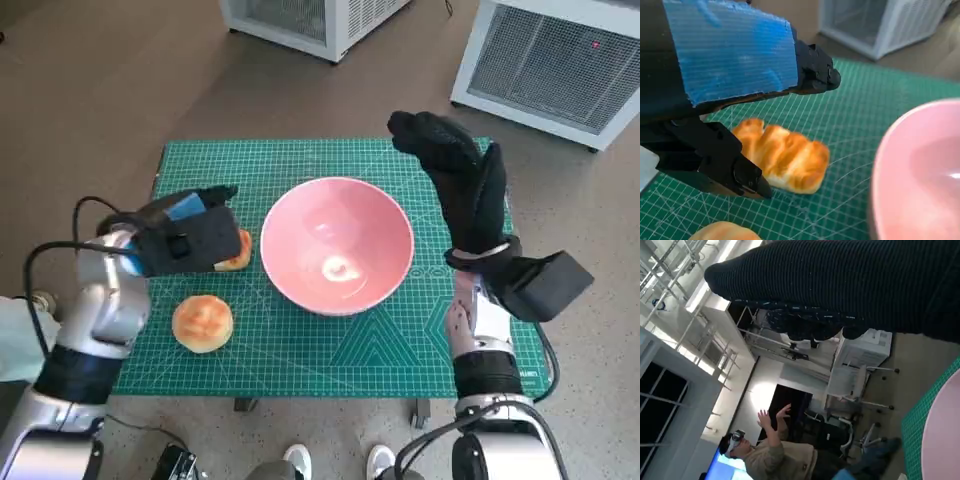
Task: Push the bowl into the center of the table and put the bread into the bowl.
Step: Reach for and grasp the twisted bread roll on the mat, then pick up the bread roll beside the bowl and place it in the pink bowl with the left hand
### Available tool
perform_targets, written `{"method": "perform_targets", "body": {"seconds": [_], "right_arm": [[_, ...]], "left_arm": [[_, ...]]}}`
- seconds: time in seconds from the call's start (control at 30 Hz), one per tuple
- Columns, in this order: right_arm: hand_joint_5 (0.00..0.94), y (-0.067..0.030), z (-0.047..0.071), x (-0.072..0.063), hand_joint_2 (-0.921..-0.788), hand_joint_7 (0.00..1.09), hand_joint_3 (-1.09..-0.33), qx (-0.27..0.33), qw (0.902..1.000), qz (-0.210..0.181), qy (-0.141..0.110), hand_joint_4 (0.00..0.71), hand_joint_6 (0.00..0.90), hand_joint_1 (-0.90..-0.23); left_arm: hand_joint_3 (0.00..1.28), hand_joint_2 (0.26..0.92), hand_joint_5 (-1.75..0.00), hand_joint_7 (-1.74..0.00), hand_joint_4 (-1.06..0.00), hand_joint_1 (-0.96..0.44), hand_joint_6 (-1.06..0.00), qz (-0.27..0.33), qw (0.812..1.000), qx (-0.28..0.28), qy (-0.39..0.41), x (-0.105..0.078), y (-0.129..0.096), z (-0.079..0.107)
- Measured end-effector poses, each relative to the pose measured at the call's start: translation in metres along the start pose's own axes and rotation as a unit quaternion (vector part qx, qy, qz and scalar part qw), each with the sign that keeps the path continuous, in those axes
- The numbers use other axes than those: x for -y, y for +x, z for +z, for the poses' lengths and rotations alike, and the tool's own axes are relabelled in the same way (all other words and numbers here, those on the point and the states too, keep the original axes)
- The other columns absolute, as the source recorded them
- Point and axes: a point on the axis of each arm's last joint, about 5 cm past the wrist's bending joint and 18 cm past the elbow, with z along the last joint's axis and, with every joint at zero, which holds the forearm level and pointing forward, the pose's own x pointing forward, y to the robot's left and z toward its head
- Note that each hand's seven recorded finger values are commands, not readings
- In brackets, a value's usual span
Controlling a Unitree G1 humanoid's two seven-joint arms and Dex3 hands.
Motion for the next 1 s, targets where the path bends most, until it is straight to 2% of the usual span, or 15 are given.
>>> {"method": "perform_targets", "body": {"seconds": [0.27, 0.4, 0.43, 0.47, 0.5, 0.53, 0.57, 0.67, 0.73, 0.77, 0.83, 0.9, 1.0], "right_arm": [[0.0, -0.0004, 0.0, 0.0, -0.921, 0.37, -0.71, 0.001, 1.0, -0.003, -0.001, 0.293, 0.2, -0.701], [0.0, -0.0005, 0.001, 0.0, -0.921, 0.37, -0.713, 0.002, 1.0, -0.004, -0.001, 0.293, 0.197, -0.697], [0.0, -0.0009, 0.001, 0.0, -0.921, 0.38, -0.714, 0.002, 1.0, -0.004, -0.001, 0.292, 0.196, -0.695], [0.0, -0.0012, 0.001, 0.0, -0.921, 0.38, -0.714, 0.002, 1.0, -0.005, -0.001, 0.292, 0.196, -0.695], [0.0, -0.0015, 0.001, 0.0, -0.921, 0.38, -0.714, 0.001, 1.0, -0.005, -0.001, 0.293, 0.195, -0.691], [0.0, -0.0019, 0.0, 0.0, -0.921, 0.38, -0.714, 0.001, 1.0, -0.006, 0.0, 0.293, 0.195, -0.69], [0.0, -0.0021, 0.0, 0.0, -0.921, 0.38, -0.715, 0.001, 1.0, -0.006, 0.0, 0.293, 0.194, -0.687], [0.0, -0.0025, 0.001, 0.0, -0.921, 0.38, -0.715, 0.001, 1.0, -0.007, 0.001, 0.293, 0.192, -0.683], [0.0, -0.0025, 0.001, 0.0, -0.921, 0.39, -0.715, 0.001, 1.0, -0.007, 0.002, 0.293, 0.191, -0.681], [0.0, -0.0024, 0.001, 0.0, -0.921, 0.39, -0.715, 0.001, 1.0, -0.007, 0.002, 0.293, 0.191, -0.68], [0.0, -0.0022, 0.001, 0.0, -0.921, 0.39, -0.715, 0.002, 1.0, -0.007, 0.003, 0.293, 0.19, -0.679], [0.0, -0.0021, 0.001, 0.0, -0.921, 0.39, -0.715, 0.002, 1.0, -0.007, 0.004, 0.293, 0.189, -0.679], [0.0, -0.0023, 0.0, -0.001, -0.921, 0.39, -0.715, 0.003, 0.9999, -0.008, 0.006, 0.293, 0.188, -0.678]], "left_arm": [[0.02, 0.772, -0.02, -0.02, -0.18, 0.14, -0.33, -0.029, 0.999, -0.029, 0.024, 0.009, 0.017, 0.0], [0.03, 0.776, -0.03, -0.02, -0.28, 0.13, -0.4, -0.037, 0.998, -0.042, 0.039, 0.013, 0.023, -0.001], [0.03, 0.78, -0.11, -0.03, -0.45, 0.13, -0.44, -0.039, 0.997, -0.045, 0.042, 0.014, 0.024, -0.002], [0.03, 0.78, -0.11, -0.03, -0.45, 0.13, -0.44, -0.04, 0.997, -0.048, 0.045, 0.015, 0.025, -0.003], [0.05, 0.838, -0.64, -0.05, -0.58, 0.25, -0.55, -0.041, 0.997, -0.049, 0.048, 0.015, 0.026, -0.003], [0.05, 0.849, -0.75, -0.06, -0.61, 0.28, -0.58, -0.041, 0.996, -0.051, 0.053, 0.016, 0.027, -0.004], [0.06, 0.859, -0.89, -0.09, -0.67, 0.32, -0.65, -0.04, 0.996, -0.053, 0.058, 0.017, 0.028, -0.005], [0.07, 0.871, -1.04, -0.16, -0.73, 0.36, -0.79, -0.032, 0.995, -0.055, 0.076, 0.018, 0.029, -0.006], [0.06, 0.89, -1.15, -0.56, -0.74, 0.19, -0.75, -0.023, 0.995, -0.053, 0.084, 0.017, 0.03, -0.006], [0.05, 0.898, -1.19, -0.7, -0.74, 0.12, -0.74, -0.021, 0.995, -0.051, 0.085, 0.017, 0.03, -0.006], [0.04, 0.904, -1.22, -0.83, -0.72, 0.06, -0.73, -0.017, 0.995, -0.046, 0.09, 0.017, 0.029, -0.005], [0.04, 0.907, -1.25, -0.89, -0.7, 0.03, -0.74, -0.015, 0.995, -0.039, 0.093, 0.017, 0.029, -0.005], [0.05, 0.908, -1.29, -0.89, -0.69, 0.01, -0.75, -0.008, 0.995, -0.027, 0.097, 0.016, 0.027, -0.004]]}}
